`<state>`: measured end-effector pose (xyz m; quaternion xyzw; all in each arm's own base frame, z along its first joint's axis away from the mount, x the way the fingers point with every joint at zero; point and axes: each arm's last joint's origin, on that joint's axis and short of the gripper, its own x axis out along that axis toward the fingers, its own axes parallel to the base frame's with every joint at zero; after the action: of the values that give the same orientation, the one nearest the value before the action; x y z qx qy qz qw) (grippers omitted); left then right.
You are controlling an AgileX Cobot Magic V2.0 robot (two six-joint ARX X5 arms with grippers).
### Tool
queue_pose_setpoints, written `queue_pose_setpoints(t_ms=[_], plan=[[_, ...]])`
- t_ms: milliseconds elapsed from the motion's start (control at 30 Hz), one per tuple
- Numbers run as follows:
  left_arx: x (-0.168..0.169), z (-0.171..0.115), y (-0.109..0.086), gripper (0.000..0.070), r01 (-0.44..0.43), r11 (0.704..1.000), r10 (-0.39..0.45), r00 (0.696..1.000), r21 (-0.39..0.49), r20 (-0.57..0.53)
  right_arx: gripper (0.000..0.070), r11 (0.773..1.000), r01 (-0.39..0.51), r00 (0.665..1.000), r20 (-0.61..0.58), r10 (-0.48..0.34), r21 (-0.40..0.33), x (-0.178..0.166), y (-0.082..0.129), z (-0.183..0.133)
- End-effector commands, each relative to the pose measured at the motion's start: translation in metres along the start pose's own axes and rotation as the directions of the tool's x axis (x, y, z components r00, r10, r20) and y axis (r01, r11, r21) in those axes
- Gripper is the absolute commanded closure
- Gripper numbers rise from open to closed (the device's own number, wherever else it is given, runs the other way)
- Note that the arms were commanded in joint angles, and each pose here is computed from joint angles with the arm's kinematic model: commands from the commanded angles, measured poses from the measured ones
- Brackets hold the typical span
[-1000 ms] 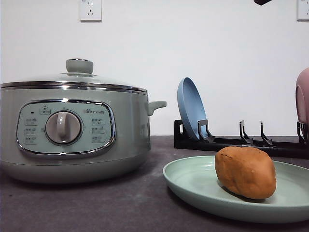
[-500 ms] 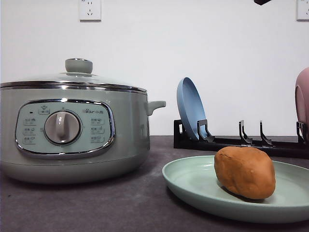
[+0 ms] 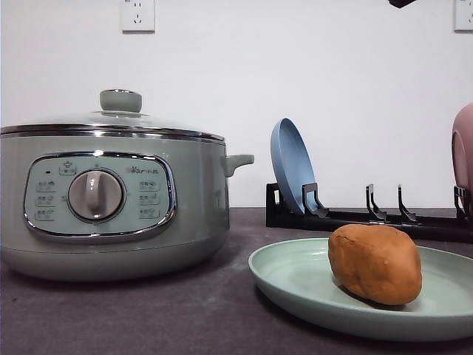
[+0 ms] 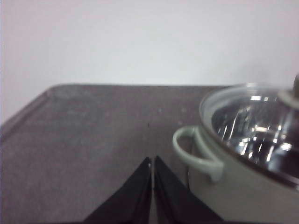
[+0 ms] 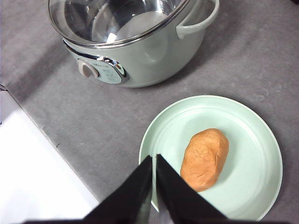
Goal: Transfer potato from steamer to green plate
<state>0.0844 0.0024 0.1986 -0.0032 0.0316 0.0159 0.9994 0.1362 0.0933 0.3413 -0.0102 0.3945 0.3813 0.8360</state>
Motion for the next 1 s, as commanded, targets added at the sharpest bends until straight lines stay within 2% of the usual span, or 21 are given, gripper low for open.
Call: queue_pose_setpoints(t_ms=[0,533,967], plan=[[0.001,-0.004,0.000,0.0700,-0.006,1.000,0.006,1.000,-0.019,0.001,0.0700,1.000,-0.005,1.000,0.021,0.005,-0.012,-0.003,0.002,0.005],[0.013,-0.046,0.000,0.0700,-0.010,0.999,0.005,0.991,-0.034,-0.131,0.0700,1.000,-0.005,1.000,0.021,0.005,-0.012,-0.003,0.002,0.005],[0.013,-0.047,0.000,0.0700,-0.008,0.999,0.003,0.992,-0.039,-0.128,0.0700,1.000,-0.005,1.000,0.021,0.005,-0.012,-0.003,0.002,0.005]])
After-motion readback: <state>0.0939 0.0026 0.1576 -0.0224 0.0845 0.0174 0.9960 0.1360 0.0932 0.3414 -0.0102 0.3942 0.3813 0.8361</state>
